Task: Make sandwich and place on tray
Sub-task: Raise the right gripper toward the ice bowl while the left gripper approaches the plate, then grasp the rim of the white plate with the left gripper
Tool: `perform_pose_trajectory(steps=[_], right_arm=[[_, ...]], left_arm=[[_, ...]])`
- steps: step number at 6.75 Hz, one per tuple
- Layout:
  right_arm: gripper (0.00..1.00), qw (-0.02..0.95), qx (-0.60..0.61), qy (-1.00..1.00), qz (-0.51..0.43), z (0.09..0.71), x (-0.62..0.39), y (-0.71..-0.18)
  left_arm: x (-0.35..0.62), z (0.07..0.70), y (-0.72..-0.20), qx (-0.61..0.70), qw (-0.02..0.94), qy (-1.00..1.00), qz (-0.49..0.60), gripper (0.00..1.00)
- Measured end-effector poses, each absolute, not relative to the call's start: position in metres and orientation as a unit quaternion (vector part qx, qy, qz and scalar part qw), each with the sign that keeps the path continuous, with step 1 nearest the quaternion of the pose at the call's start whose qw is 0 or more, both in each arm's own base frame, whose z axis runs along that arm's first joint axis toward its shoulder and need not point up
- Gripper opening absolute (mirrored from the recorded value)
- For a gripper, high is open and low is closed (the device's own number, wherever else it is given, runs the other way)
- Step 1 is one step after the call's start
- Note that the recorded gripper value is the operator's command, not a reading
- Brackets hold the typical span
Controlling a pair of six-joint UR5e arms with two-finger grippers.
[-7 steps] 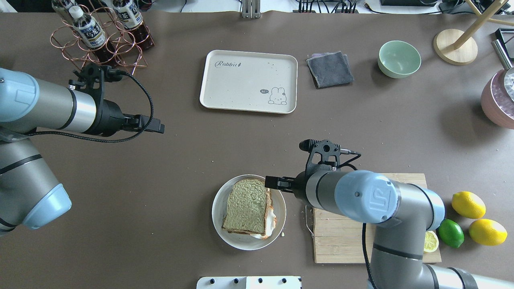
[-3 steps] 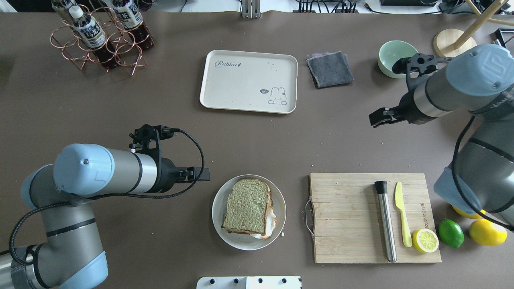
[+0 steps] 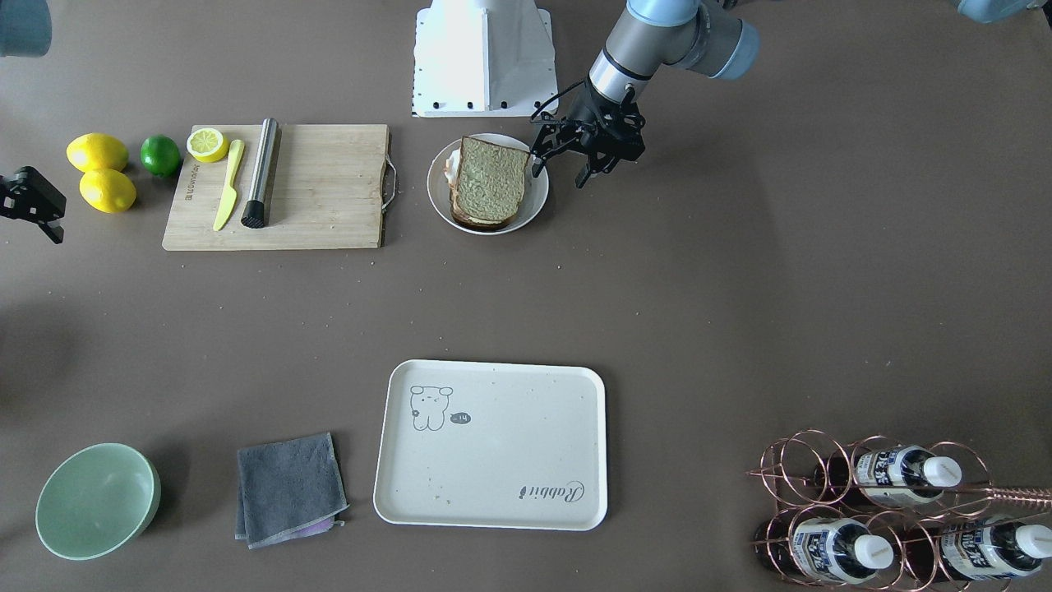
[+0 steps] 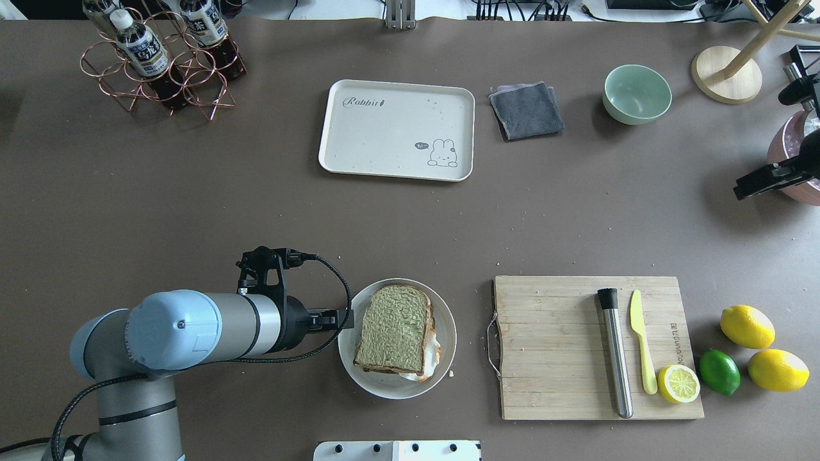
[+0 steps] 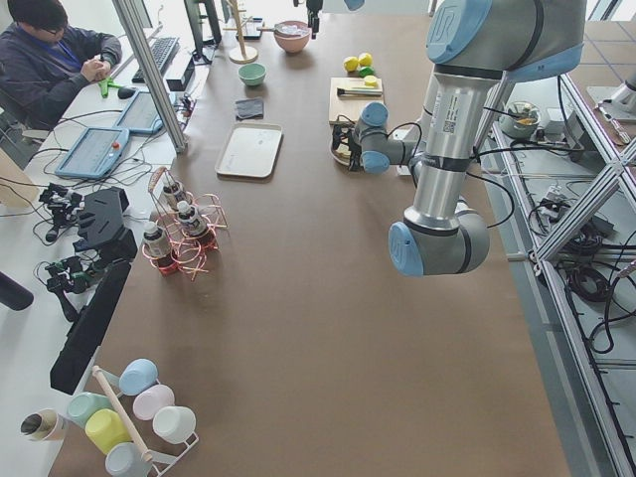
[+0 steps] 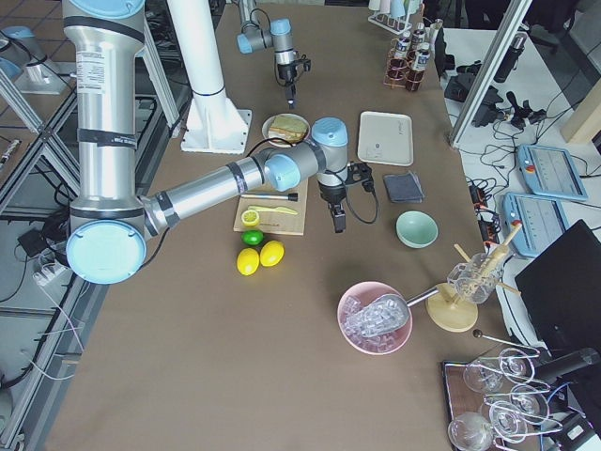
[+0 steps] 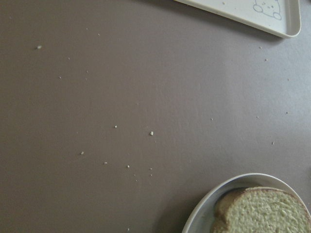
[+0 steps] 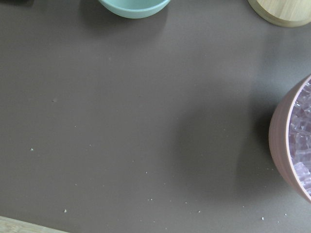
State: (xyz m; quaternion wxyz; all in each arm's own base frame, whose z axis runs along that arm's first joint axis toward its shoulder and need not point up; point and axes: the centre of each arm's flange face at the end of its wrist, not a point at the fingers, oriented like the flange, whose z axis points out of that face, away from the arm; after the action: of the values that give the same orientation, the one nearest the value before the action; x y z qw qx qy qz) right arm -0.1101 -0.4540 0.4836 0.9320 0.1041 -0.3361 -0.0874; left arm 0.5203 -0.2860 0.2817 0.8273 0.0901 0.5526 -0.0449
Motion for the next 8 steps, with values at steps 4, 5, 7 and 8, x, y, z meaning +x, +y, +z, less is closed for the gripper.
perform_pose_trajectory(steps=[4,5,7,8], right_arm=[[1.00,0.928,0.106,-0.347,-0.087,0.519,-0.064,-0.439],[1.00,0.928,0.106,-0.346,-0.086,0.524,-0.059,-0.438],[1.00,0.929,0.105,-0.345,-0.085,0.527,-0.055,-0.438],[1.00,0.929,0.104,-0.345,-0.085,0.528,-0.055,-0.438]], left_arm=[[0.543,0.287,-0.286,0.088,0.833,0.544,-0.046,0.45],[0.546,0.289,-0.286,0.087,0.835,0.542,-0.045,0.41],[0.550,0.294,-0.286,0.087,0.838,0.537,-0.043,0.39],[0.552,0.295,-0.284,0.086,0.839,0.536,-0.041,0.34]])
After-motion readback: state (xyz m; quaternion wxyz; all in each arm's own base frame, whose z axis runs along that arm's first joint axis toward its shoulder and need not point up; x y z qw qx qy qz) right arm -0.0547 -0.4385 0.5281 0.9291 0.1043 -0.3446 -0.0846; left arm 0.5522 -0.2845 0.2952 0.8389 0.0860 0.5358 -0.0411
